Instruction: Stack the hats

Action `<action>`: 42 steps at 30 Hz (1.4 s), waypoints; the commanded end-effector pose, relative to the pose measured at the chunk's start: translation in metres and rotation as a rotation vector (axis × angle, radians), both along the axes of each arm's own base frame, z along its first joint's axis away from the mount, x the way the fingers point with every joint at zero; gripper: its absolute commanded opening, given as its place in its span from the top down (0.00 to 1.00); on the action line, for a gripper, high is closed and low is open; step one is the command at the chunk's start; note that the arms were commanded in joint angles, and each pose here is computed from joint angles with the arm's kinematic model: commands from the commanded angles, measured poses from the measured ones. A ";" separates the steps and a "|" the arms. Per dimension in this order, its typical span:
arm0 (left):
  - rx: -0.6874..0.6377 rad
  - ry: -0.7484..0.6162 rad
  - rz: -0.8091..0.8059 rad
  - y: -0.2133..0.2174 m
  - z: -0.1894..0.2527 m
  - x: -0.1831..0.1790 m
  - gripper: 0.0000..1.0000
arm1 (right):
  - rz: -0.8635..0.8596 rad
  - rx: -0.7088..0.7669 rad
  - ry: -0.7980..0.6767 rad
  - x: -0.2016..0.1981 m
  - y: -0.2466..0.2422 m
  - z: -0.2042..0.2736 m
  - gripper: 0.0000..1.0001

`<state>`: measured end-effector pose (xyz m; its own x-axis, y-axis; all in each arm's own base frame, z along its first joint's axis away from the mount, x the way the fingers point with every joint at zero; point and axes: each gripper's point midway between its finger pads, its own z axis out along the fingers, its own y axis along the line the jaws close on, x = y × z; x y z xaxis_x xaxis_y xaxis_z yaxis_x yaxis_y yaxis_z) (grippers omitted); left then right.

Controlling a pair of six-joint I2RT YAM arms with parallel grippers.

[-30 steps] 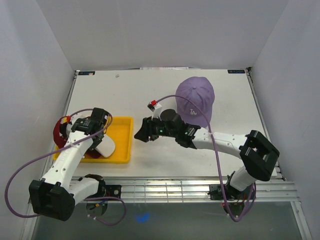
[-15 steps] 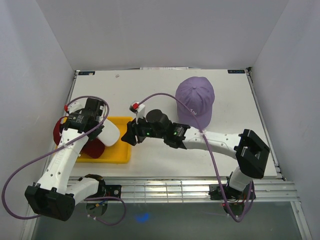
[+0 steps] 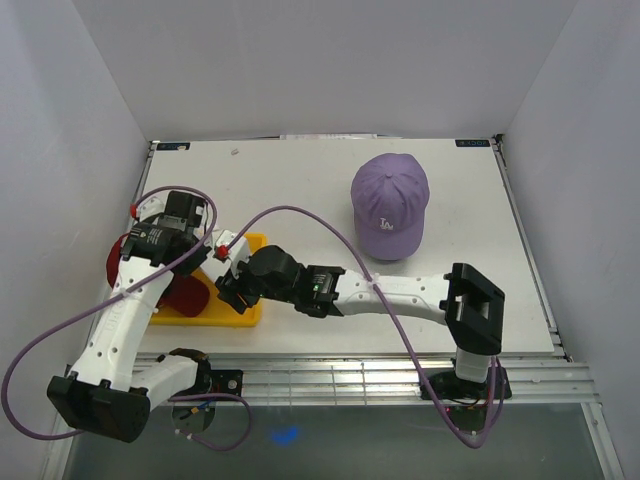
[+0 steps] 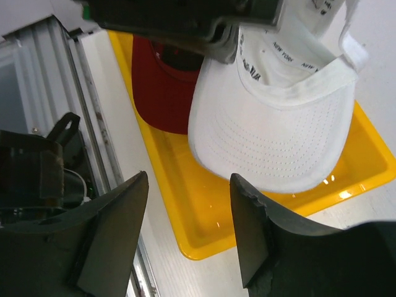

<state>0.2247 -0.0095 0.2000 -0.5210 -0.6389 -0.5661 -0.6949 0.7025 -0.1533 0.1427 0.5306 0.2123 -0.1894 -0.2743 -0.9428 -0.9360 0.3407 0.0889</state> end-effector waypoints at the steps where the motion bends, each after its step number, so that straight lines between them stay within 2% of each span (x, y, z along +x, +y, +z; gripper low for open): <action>1: -0.035 -0.094 -0.023 -0.005 0.028 0.005 1.00 | -0.052 0.004 -0.092 0.018 0.003 0.015 0.38; 19: -0.110 -0.145 -0.074 -0.017 0.050 -0.001 1.00 | -0.121 -0.046 -0.258 0.024 0.023 0.012 0.35; 27: -0.130 -0.161 -0.093 -0.021 0.058 -0.004 1.00 | -0.144 -0.080 -0.317 0.032 0.025 0.008 0.37; 29: -0.134 -0.162 -0.096 -0.021 0.059 -0.005 1.00 | -0.159 -0.088 -0.334 0.035 0.024 0.008 0.41; 37: -0.159 -0.168 -0.120 -0.026 0.060 -0.008 1.00 | -0.195 -0.075 -0.395 0.044 0.025 0.026 0.43; 40: -0.163 -0.180 -0.132 -0.028 0.065 -0.007 1.00 | -0.205 -0.075 -0.410 0.047 0.024 0.029 0.55; 41: -0.175 -0.186 -0.142 -0.030 0.067 -0.007 1.00 | -0.207 -0.073 -0.412 0.047 0.024 0.030 0.65; 42: -0.180 -0.189 -0.160 -0.033 0.068 -0.006 1.00 | -0.206 -0.071 -0.412 0.047 0.024 0.031 0.70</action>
<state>0.2181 -0.0358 0.2465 -0.5262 -0.6656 -0.5292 -0.5861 0.7348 -0.3414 0.1815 0.5462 0.2090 0.1055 -0.4130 -0.9046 -0.8303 0.4640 -0.3087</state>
